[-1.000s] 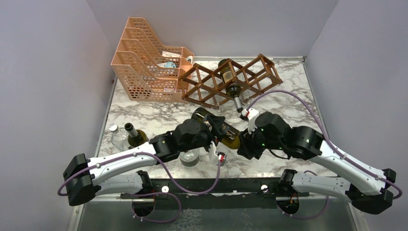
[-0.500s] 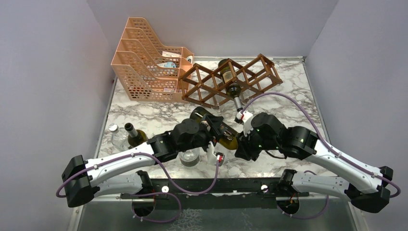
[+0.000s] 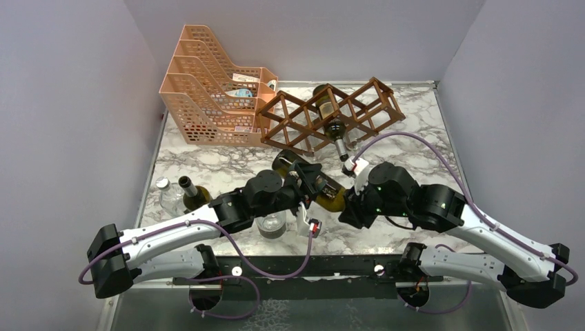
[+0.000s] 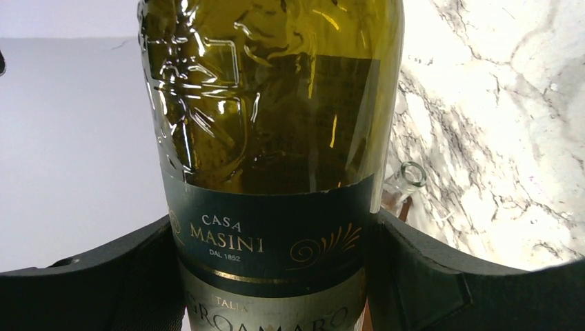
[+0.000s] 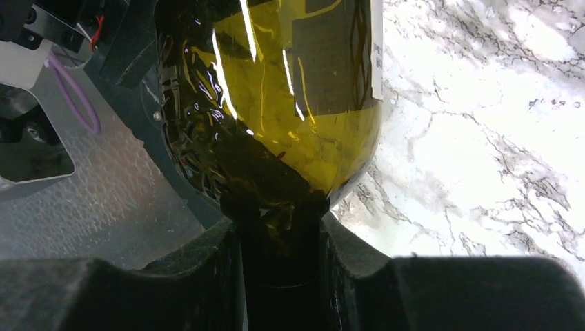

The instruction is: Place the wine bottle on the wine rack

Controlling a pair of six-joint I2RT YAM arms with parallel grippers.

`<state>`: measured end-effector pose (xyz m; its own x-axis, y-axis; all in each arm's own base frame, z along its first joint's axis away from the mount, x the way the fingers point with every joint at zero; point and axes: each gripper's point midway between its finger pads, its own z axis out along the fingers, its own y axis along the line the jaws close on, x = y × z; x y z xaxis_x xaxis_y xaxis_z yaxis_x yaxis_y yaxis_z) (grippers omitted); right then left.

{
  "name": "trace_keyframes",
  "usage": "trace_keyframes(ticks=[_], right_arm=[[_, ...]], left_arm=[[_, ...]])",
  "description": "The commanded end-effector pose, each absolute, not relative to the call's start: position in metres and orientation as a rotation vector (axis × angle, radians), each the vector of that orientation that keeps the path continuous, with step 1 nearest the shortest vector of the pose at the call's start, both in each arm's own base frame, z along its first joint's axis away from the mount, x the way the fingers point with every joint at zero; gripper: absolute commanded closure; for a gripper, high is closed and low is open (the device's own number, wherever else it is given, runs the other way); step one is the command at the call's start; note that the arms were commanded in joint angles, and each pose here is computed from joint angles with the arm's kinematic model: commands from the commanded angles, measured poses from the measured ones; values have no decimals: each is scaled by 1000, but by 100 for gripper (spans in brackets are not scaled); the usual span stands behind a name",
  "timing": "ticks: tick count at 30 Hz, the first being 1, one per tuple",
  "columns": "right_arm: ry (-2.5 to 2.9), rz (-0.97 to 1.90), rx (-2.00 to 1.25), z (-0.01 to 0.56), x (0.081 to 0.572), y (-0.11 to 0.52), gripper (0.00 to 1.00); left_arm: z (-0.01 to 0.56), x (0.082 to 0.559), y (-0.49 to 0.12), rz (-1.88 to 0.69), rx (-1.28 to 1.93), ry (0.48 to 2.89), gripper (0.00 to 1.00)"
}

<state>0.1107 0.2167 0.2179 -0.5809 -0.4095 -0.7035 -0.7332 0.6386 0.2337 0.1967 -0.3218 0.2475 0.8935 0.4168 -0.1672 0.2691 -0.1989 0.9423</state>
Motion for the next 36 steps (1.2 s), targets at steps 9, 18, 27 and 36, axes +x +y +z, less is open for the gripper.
trace_keyframes(ticks=[9,18,27,36], right_arm=[[2038,610,-586,276,153,204,99],[2008,555,-452,287,162,185,99],[2027,561,-433,274,161,184,99],[2050,617,-514,250,162,212,99]], left_arm=[[291,187,-327,78,1655,480,2],[308,190,-322,29,1538,563,1],[395,231,-263,-281,622,1081,1],[415,235,-232,-445,293,1266,1]])
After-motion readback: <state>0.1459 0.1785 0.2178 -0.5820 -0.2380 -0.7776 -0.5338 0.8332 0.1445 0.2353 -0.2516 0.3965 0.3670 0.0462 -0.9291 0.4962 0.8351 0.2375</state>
